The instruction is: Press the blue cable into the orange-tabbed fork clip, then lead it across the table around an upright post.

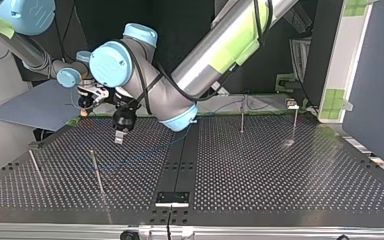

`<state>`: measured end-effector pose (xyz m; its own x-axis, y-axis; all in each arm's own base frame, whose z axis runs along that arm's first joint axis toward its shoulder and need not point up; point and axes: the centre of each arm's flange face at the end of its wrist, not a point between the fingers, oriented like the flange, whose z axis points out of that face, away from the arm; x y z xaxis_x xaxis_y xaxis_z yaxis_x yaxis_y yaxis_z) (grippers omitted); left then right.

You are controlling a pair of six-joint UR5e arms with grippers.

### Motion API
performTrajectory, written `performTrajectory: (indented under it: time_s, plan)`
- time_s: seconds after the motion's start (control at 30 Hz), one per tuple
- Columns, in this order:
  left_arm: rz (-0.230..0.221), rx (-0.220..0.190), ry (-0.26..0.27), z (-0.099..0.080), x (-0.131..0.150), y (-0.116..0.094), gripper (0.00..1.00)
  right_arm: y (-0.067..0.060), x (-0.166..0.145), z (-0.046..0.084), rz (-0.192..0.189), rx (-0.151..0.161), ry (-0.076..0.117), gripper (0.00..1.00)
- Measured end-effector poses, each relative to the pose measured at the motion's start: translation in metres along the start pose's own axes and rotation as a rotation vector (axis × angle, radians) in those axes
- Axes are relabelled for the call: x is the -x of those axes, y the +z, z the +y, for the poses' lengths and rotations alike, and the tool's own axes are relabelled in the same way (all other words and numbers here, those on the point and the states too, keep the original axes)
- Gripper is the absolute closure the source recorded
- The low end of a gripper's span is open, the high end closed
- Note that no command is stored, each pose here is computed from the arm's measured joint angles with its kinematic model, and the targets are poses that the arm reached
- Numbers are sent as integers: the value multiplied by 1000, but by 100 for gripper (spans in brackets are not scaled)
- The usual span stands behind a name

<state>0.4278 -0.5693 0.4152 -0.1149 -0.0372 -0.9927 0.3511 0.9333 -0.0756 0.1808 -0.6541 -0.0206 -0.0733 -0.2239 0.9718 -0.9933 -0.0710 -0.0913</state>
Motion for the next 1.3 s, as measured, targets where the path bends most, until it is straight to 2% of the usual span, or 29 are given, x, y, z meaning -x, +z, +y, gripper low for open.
performTrajectory:
  time_s: [0.17, 0.33, 0.63, 0.73, 1.07, 1.3]
  plan:
    - [7, 14, 8, 0, 1, -6, 0, 0, 0, 0, 0, -1, -1, 100]
    - [-13, 25, -13, 7, 10, -12, 0, 0, 0, -1, 0, -1, -4, 100]
    - [-74, 2, -93, 17, 29, -28, 0, 0, 0, -1, -2, -2, -6, 100]
    - [-98, -2, -114, 20, 37, -35, 0, -1, 0, -2, -4, -2, -6, 100]
    - [-186, -18, -231, 31, 60, -63, 0, -1, 1, -3, -6, -5, -4, 100]
    - [-241, -36, -283, 38, 74, -82, 0, -2, 1, -4, -9, -5, -4, 100]
